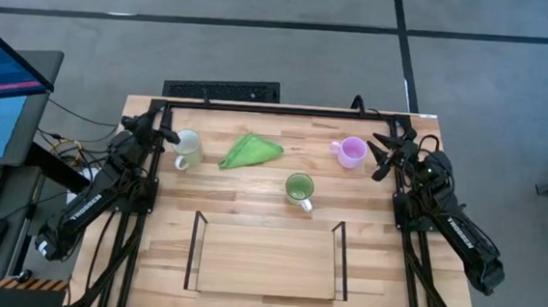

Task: Stack small to large cups/mugs on shelf
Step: Put the light green mug on the shelf

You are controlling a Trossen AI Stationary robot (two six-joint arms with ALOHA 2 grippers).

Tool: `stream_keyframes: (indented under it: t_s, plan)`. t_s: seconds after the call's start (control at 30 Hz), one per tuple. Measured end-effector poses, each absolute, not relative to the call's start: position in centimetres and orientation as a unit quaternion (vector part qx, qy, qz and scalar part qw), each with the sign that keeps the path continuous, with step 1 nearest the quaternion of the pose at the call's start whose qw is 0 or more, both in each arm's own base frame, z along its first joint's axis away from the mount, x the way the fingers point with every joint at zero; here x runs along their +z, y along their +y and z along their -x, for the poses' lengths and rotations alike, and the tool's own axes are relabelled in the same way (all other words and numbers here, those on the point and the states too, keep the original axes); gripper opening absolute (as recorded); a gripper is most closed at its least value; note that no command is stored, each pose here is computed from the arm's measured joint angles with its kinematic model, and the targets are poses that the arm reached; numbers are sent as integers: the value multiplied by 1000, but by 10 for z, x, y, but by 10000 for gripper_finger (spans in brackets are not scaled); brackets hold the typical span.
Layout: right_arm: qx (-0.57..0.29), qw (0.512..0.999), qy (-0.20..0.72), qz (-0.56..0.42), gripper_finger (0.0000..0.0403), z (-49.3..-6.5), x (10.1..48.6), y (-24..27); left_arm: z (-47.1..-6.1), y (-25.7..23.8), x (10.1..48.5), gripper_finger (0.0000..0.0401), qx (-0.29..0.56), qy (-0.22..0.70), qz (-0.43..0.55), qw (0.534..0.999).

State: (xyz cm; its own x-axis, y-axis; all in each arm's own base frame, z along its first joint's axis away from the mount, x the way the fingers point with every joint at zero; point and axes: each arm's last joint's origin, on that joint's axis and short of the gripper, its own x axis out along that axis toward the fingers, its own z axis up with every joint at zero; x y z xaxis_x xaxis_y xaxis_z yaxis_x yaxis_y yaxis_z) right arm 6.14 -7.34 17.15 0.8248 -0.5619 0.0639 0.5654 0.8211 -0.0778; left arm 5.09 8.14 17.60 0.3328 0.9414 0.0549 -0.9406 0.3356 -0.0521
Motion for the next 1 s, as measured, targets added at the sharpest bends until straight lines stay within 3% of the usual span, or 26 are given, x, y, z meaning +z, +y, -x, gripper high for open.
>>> stream_keyframes:
  t_s: [0.2, 0.63, 1.0]
  plan:
    - [-295, 954, -19, 47, 177, -61, 171, -73, -57, 75, 191, 247, 442, -66, 9, 894]
    - [-296, 953, -13, 68, 177, -61, 172, -73, -63, 70, 240, 247, 320, -47, 66, 944]
    - [-296, 953, -13, 67, 177, -61, 172, -73, -79, 100, 294, 247, 414, 180, 159, 878]
